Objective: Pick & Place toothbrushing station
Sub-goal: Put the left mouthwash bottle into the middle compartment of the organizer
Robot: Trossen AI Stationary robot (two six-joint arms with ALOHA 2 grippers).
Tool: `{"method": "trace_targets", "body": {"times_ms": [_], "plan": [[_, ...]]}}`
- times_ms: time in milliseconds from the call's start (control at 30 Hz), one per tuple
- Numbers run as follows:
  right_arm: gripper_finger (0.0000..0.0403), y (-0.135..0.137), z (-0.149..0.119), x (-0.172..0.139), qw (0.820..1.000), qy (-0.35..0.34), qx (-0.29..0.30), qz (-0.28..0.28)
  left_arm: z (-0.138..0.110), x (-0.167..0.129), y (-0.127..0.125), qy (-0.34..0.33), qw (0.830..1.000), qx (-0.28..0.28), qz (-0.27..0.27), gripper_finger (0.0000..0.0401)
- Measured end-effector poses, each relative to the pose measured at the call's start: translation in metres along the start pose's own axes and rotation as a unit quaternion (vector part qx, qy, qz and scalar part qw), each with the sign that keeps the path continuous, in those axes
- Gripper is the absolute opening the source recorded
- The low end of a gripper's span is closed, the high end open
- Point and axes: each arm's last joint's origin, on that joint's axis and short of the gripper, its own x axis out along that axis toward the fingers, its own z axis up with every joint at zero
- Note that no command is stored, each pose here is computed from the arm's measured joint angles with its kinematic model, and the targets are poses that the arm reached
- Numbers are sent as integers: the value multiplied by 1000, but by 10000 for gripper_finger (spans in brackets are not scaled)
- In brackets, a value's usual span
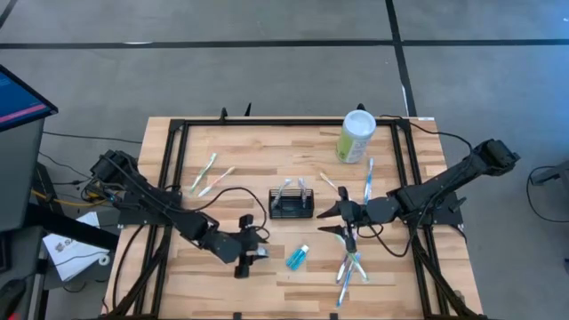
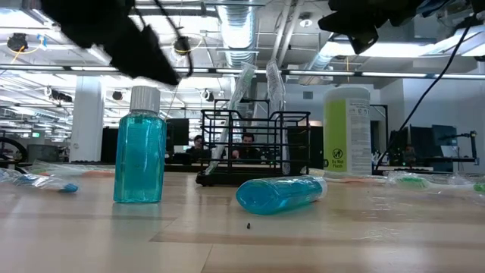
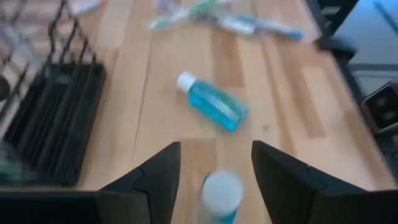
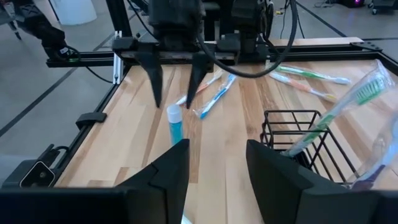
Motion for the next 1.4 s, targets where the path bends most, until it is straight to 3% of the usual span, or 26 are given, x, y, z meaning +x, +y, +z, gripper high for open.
{"method": "trace_targets", "body": {"times_ms": [267, 600, 1400], "plan": [[150, 0, 0, 0, 1000, 0, -2, -1, -21, 3, 6, -31, 998, -51, -14, 192], [150, 0, 0, 0, 1000, 0, -11, -4, -31, 3, 8, -35, 998, -57, -20, 182], [150, -2, 0, 0, 1000, -4, -12, -22, -43, 19, 0, -52, 996, -62, -37, 115]]}}
